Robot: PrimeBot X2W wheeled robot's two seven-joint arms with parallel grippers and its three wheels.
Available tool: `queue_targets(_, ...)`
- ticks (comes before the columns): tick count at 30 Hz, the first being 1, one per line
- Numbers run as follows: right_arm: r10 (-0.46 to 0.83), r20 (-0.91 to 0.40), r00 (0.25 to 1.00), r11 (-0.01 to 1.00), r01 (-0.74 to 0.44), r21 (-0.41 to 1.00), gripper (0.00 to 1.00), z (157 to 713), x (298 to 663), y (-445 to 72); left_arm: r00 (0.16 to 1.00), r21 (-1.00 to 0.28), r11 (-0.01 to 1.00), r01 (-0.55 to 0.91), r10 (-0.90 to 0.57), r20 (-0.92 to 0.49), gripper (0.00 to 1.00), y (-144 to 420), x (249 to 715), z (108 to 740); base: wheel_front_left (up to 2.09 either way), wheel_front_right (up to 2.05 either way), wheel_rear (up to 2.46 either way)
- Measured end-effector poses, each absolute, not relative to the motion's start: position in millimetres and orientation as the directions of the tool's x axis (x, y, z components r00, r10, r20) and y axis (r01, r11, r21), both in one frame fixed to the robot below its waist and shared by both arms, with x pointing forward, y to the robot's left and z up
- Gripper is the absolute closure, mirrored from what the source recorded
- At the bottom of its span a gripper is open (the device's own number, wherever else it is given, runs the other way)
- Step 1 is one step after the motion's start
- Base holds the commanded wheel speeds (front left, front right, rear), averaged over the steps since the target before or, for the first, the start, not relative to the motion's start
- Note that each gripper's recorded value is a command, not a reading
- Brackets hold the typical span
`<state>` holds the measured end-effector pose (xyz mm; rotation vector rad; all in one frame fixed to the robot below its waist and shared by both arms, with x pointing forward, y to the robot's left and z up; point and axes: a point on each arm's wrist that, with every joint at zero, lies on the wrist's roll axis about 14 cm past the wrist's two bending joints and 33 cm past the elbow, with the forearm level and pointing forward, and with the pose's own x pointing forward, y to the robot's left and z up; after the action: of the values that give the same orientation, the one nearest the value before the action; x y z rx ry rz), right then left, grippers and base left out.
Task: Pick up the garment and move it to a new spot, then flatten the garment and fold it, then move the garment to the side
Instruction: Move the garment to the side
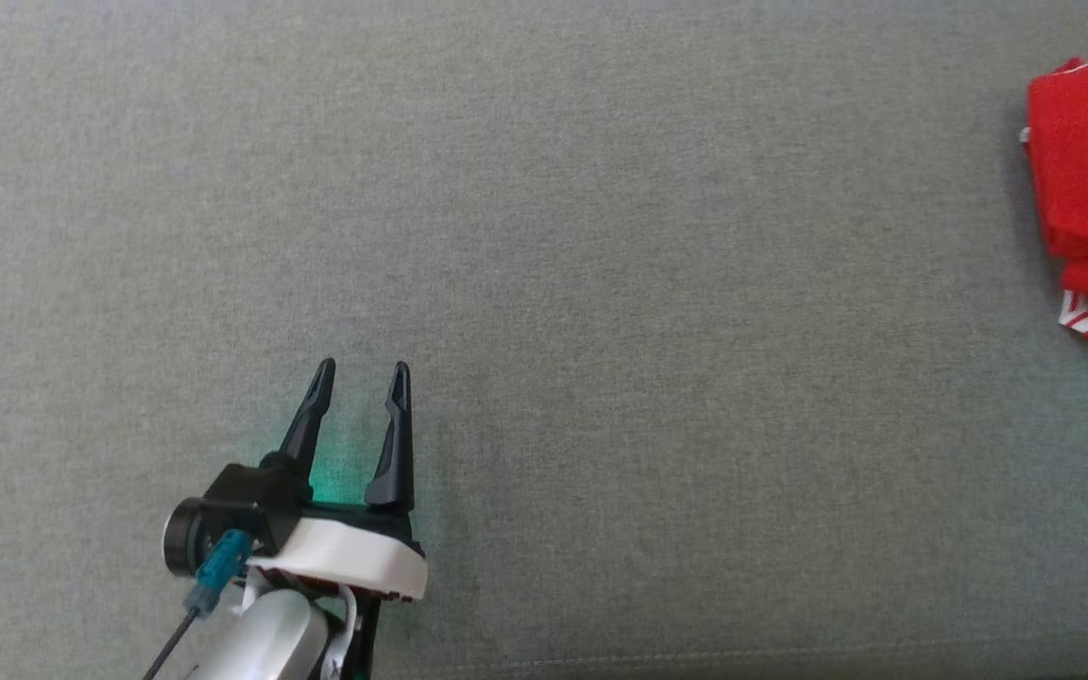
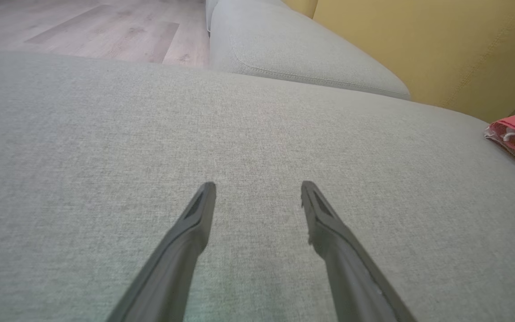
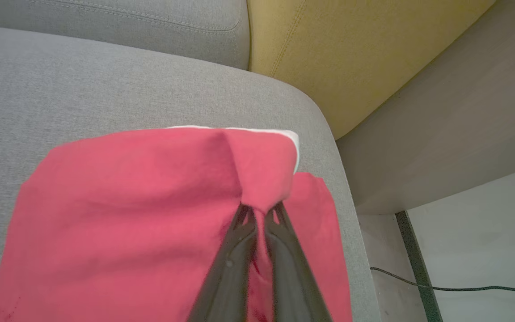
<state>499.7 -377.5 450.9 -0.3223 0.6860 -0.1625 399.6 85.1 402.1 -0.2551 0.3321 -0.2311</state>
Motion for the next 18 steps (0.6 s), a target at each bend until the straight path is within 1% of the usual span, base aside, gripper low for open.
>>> queue_targets(5, -0.277, -0.583, 0.764, 0.920, 0.037, -0.389, 1.00, 450, 504, -384, 0.912, -0.286, 0.941, 0.184, -0.272, -0.309, 0.00, 83, 398, 396, 0.00, 0.00, 0.00)
queue_targets(6, -0.286, -0.573, 0.768, 0.913, 0.037, -0.406, 0.81, 451, 505, -386, 0.908, -0.288, 0.938, 0.190, -0.280, -0.311, 0.00, 80, 398, 396, 0.00, 0.00, 0.00)
queue_targets(7, -0.292, -0.562, 0.774, 0.906, 0.036, -0.421, 0.53, 453, 506, -388, 0.905, -0.290, 0.936, 0.197, -0.288, -0.314, 0.00, 78, 397, 395, 0.00, 0.00, 0.00)
queue_targets(8, -0.298, -0.547, 0.782, 0.900, 0.039, -0.434, 0.05, 456, 507, -391, 0.902, -0.290, 0.935, 0.205, -0.295, -0.314, 0.00, 75, 397, 395, 0.00, 0.00, 0.00)
queue_targets(9, -0.305, -0.531, 0.791, 0.894, 0.045, -0.446, 0.00, 459, 508, -393, 0.901, -0.289, 0.934, 0.210, -0.300, -0.313, 0.00, 74, 397, 395, 0.00, 0.00, 0.00)
queue_targets(13, -0.319, -0.482, 0.816, 0.879, 0.065, -0.471, 0.00, 469, 508, -399, 0.898, -0.291, 0.929, 0.227, -0.315, -0.307, 0.00, 69, 399, 397, 0.00, 0.00, 0.00)
queue_targets(18, -0.291, -0.454, 0.842, 0.889, 0.062, -0.454, 0.00, 471, 507, -385, 0.900, -0.289, 0.924, 0.251, -0.332, -0.282, 0.00, 63, 401, 406, 0.00, 0.00, 0.00)
